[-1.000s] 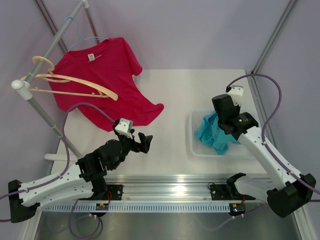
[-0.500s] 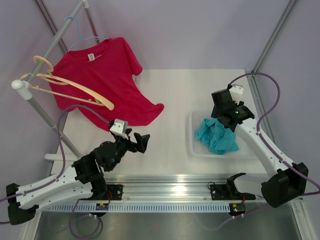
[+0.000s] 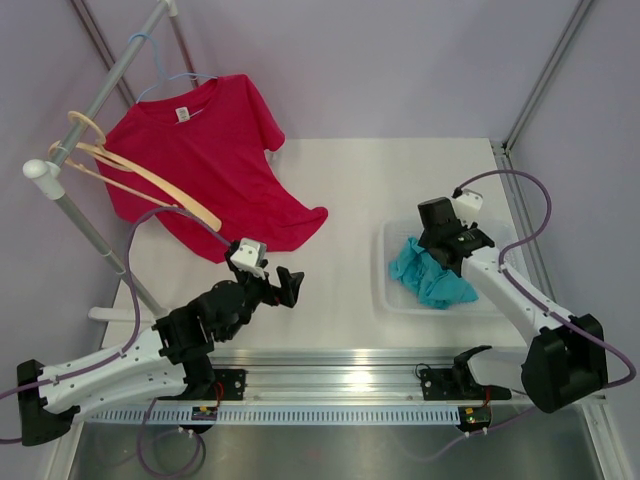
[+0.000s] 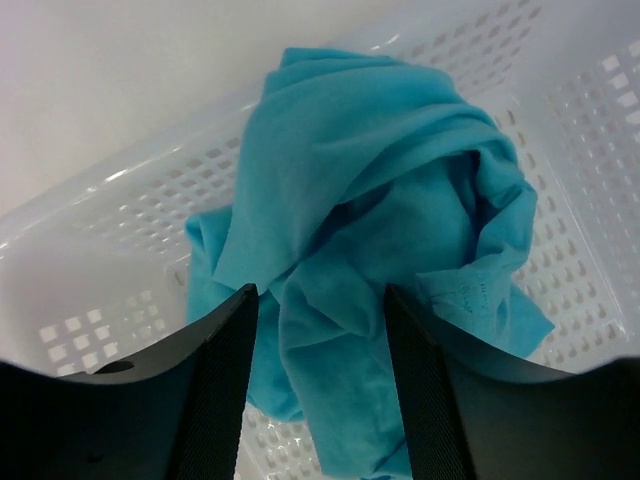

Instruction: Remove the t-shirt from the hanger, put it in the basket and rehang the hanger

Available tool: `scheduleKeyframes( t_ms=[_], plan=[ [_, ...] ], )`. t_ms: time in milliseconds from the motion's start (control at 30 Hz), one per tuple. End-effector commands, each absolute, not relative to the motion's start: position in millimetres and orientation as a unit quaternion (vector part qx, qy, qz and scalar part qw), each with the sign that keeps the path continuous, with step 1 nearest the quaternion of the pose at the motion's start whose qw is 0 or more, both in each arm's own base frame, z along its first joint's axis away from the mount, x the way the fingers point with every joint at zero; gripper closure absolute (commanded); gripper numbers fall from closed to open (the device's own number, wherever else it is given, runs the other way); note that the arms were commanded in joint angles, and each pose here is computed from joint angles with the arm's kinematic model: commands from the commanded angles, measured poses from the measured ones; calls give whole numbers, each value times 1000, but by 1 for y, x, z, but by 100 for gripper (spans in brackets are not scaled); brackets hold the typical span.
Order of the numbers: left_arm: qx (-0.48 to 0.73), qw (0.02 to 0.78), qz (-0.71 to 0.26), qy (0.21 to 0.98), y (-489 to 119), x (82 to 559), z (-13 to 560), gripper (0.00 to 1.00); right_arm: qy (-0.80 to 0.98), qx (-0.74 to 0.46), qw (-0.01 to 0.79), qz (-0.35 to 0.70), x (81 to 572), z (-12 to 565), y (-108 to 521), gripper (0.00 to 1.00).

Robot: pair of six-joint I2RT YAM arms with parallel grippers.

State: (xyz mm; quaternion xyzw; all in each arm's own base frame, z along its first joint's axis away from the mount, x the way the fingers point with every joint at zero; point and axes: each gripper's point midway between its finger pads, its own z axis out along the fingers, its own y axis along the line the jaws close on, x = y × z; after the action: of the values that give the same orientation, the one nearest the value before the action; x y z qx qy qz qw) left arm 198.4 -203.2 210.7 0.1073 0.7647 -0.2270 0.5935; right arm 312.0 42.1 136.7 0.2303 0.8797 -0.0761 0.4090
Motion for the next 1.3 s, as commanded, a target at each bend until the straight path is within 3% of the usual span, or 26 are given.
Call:
scheduleKeyframes(
  t_ms=[0, 333, 533, 700, 800, 933, 1033, 1200, 1267],
  plan=[
    [88, 610, -257, 744, -208, 199, 236, 1, 846, 304, 429, -88, 326, 124, 30, 38],
    [92, 608, -268, 742, -210, 196, 239, 1, 862, 330, 365, -127, 329, 73, 24, 35],
    [90, 607, -263, 744, -208, 196, 237, 1, 855, 332, 373, -138, 325, 97, 18, 34],
    [96, 604, -255, 749, -204, 195, 236, 1, 858, 305, 395, -123, 321, 153, 17, 26],
    [76, 605, -238, 756, -200, 201, 242, 1, 864, 276, 411, -88, 322, 187, 26, 22],
    [35, 603, -204, 770, -191, 210, 262, 1, 877, 228, 421, -38, 316, 209, 41, 6],
    [24, 607, -182, 773, -194, 219, 286, 1, 878, 198, 437, 10, 306, 218, 52, 0],
    [-9, 639, -105, 762, -195, 246, 339, 1, 863, 138, 469, 130, 293, 238, 87, 0],
    [-12, 650, -31, 759, -196, 262, 344, 1, 856, 110, 473, 177, 287, 247, 104, 1]
  ],
)
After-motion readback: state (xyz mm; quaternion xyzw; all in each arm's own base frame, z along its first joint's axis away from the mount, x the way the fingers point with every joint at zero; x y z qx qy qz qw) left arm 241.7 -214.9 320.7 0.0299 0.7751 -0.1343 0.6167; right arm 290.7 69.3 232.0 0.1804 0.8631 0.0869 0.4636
